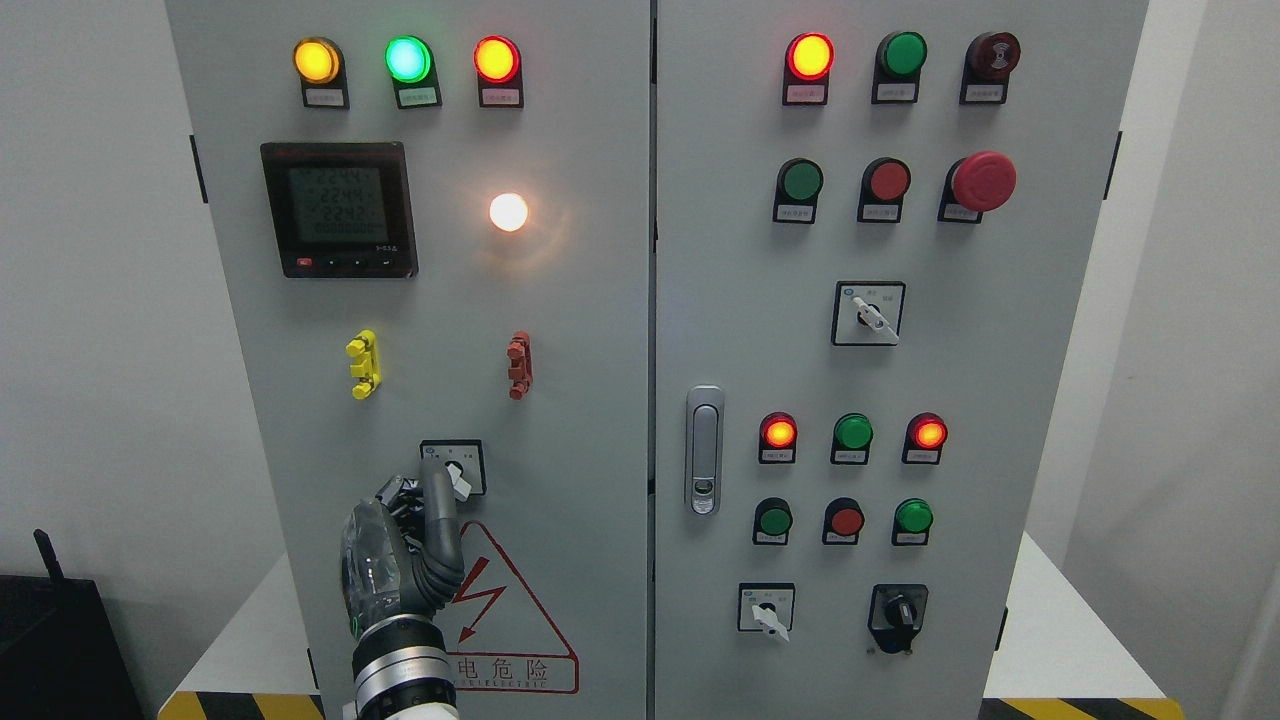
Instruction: Turn on light switch 1
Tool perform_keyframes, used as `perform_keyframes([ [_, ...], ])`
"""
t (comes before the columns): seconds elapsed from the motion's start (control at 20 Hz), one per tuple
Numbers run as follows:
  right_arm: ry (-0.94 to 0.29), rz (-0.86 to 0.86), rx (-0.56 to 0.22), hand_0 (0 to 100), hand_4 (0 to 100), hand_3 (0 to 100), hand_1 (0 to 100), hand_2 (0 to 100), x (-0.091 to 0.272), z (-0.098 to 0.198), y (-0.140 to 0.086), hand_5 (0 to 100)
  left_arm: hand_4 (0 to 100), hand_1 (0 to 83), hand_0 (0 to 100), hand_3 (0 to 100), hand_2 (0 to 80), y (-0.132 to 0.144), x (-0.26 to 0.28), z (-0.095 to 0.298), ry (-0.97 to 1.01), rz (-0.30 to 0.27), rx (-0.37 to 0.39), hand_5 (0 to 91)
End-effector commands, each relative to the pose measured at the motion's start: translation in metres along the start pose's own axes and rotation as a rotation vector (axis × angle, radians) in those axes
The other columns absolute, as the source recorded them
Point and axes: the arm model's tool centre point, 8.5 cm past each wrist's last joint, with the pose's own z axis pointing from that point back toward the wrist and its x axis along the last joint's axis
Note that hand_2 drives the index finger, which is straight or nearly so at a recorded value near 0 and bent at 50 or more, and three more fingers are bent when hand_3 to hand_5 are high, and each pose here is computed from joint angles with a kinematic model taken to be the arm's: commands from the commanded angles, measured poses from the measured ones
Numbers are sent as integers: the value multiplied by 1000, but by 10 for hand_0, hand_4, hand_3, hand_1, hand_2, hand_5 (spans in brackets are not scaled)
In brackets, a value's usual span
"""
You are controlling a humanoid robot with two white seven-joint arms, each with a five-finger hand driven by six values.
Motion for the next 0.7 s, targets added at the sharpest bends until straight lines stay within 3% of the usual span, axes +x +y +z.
perform_keyframes([
  [0.0, 0, -1, 0, 120, 0, 0, 389, 0, 0, 0, 0, 0, 928, 107, 476, 924, 596, 0, 0, 1, 0, 3, 0, 846],
  [0.65, 0, -1, 0, 120, 0, 0, 389, 0, 0, 0, 0, 0, 932, 143, 422, 930, 605, 0, -3, 2, 5, 2, 2, 847],
])
